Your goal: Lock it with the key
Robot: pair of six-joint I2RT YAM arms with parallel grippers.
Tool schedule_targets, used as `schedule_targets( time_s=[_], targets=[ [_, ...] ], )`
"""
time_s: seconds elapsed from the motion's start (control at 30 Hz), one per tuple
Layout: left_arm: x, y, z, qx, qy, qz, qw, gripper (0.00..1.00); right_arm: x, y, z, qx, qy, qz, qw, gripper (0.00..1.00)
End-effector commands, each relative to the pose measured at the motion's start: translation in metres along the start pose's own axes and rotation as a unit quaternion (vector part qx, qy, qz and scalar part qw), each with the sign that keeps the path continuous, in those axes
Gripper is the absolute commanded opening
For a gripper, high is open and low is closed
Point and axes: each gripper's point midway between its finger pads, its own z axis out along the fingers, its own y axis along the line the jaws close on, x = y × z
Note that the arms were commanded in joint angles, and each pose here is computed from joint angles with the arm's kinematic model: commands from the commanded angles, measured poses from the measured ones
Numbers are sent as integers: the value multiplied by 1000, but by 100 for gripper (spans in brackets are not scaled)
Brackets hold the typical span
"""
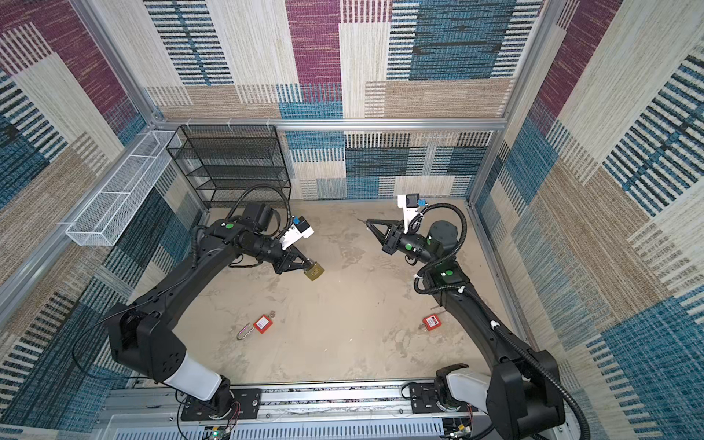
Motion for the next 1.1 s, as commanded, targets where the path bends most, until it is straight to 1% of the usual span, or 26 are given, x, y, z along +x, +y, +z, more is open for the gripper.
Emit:
schedule_targets(
  time_s=[0.0,0.1,0.2,0.23,0.27,0.37,0.47,0.5,0.53,0.6,0.7,0.73,0.87,1.07],
  targets=[
    [21,-3,7,12,63,13,998,0,4,-14,-6,44,-8,1,999,0],
    [31,1,16,11,94,32,995,0,10,-18,-12,61,-7,-2,998,0],
    [33,2,22,16,101,57,993,0,14,-18,-17,68,-6,-6,998,0],
    [37,8,23,2,115,67,991,0,15,-19,-18,72,-6,-7,997,0],
    [38,8,24,2,119,80,990,0,15,-22,-20,82,-8,-7,997,0],
    [37,5,29,16,119,114,986,0,14,-30,-27,112,-21,-12,993,0],
    [38,2,35,34,119,152,981,0,14,-32,-30,120,-25,-16,992,0],
    [36,-4,37,52,108,162,979,0,16,-33,-30,121,-24,-16,992,0],
    [36,-4,40,58,110,170,978,0,17,-34,-30,122,-22,-14,992,0],
    [36,-3,46,63,115,179,975,0,20,-36,-30,124,-20,-12,992,0],
    [42,0,57,71,138,180,971,0,23,-38,-31,127,-17,-12,992,0],
    [47,4,60,66,159,183,968,0,24,-40,-31,129,-16,-11,991,0],
    [60,13,71,62,202,184,960,0,26,-40,-31,131,-12,-12,991,0],
    [73,34,80,43,246,193,949,0,30,-48,-27,133,-7,-7,991,0]
  ],
)
